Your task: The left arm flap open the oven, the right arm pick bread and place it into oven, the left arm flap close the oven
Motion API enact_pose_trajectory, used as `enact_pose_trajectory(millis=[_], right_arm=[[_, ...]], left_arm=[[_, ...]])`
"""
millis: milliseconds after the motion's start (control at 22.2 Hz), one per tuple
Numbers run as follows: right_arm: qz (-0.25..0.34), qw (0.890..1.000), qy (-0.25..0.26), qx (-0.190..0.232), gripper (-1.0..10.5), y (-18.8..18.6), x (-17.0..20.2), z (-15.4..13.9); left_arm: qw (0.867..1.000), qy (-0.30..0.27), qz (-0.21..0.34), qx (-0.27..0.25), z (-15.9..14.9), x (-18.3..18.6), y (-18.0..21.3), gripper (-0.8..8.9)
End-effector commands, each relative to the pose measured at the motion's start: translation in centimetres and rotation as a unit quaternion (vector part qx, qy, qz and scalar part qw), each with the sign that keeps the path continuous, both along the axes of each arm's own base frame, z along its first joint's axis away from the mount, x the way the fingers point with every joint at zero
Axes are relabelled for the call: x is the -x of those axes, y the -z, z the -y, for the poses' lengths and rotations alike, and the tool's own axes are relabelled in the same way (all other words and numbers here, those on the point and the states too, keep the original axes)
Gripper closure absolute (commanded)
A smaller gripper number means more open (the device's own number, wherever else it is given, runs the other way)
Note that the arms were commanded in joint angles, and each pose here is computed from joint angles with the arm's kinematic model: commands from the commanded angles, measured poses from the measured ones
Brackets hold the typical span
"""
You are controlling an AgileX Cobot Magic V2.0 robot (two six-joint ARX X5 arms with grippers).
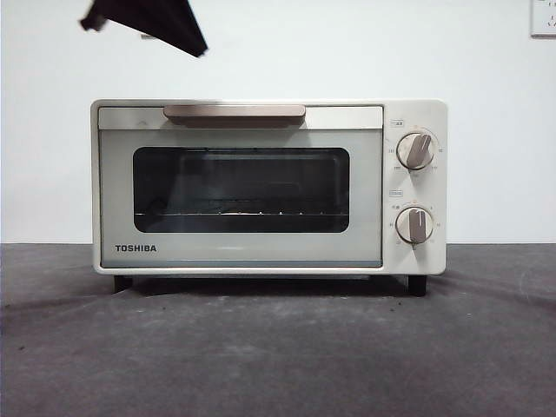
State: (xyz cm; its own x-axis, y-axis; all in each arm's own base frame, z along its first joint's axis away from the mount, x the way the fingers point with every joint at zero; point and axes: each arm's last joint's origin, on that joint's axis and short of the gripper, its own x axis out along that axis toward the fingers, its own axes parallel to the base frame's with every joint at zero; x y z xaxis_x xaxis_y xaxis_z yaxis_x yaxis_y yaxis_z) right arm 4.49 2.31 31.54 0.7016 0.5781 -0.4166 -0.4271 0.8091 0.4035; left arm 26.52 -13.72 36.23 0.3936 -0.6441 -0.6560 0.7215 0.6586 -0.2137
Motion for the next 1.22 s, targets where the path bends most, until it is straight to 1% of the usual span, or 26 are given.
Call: enact_pose_trajectory(millis=[45,270,496,901,1217], right_arm=[[0.009,1.000,0.003,-0.015,8.4,-0.5,0.4,0.1],[0.008,1.000,0.004,-0.016,8.4,-0.5,0.4,0.1],[0.008,1.000,0.004,-0.016,8.4,-0.5,0.4,0.1],[0.009,1.000,0.005,-0.015,8.4,-0.6,0.4,0.1],[0.009,1.000,0.005,-0.015,8.4,-0.6,0.4,0.1]], left_arm=[[0.999,0.023,0.034,-0.015,1.0,-1.0,0.1,7.95],[0.999,0.028,0.039,-0.024,2.0,-1.9,1.1,7.95],[0.998,0.008,0.054,-0.044,2.6,-2.8,1.8,7.95],[0.998,0.010,0.037,-0.054,2.8,-3.1,2.6,7.95],[0.996,0.001,0.025,-0.090,2.5,-2.9,3.1,7.95]])
